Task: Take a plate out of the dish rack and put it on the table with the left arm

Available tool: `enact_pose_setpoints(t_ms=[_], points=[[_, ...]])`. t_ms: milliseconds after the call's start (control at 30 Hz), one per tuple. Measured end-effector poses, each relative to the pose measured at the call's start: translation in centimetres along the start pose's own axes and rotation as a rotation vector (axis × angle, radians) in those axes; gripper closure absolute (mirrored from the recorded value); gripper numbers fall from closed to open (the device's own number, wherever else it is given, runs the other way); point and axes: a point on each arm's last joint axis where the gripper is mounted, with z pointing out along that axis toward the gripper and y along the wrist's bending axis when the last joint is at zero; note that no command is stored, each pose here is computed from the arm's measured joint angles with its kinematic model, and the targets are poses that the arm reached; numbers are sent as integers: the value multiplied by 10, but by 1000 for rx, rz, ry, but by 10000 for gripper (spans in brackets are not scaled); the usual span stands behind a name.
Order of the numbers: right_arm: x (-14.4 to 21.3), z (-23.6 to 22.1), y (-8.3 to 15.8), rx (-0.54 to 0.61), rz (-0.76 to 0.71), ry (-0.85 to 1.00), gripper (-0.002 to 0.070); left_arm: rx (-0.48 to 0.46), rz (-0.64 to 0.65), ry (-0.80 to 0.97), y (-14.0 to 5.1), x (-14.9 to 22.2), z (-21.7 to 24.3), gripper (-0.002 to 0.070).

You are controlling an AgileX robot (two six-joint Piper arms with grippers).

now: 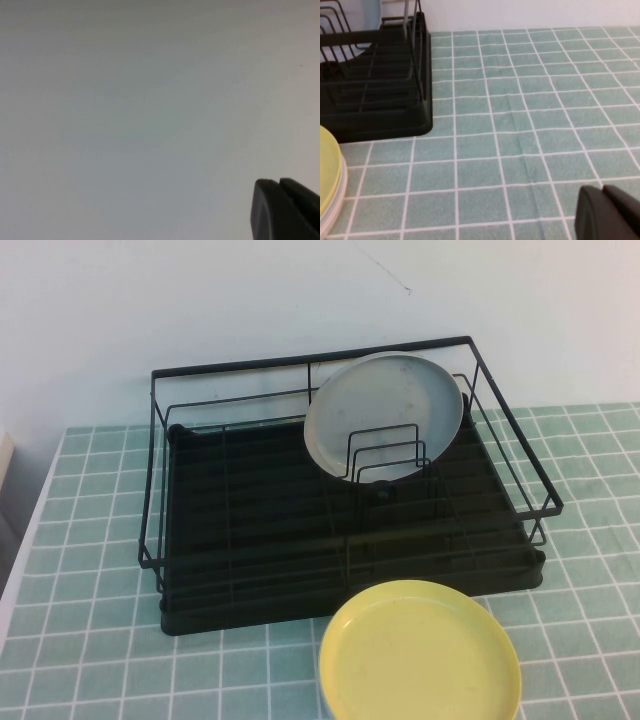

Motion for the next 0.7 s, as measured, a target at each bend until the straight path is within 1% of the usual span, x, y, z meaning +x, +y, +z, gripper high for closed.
enact_pose_setpoints(t_ms=[100,167,233,300,367,433,600,667,700], points=[[0,0,0,0,0,0,678,29,3,17,-4,-6,8,678],[0,0,0,0,0,0,678,51,-9,61,-10,-18,21,678],[0,0,0,0,0,0,678,56,-49,125,-15,-34,36,678],[0,0,0,0,0,0,678,42,-96,240,-18,-47,48,678],[0,0,0,0,0,0,678,35,-117,363,-22,-53,58,678],[0,0,0,0,0,0,678,29,-121,529,-26,-51,71,678],[0,0,0,0,0,0,678,13,-101,1038,-33,-20,96,678],[0,0,0,0,0,0,678,43,-68,1227,-36,-3,103,678],[0,0,0,0,0,0,678,77,-52,1305,-39,3,109,678]])
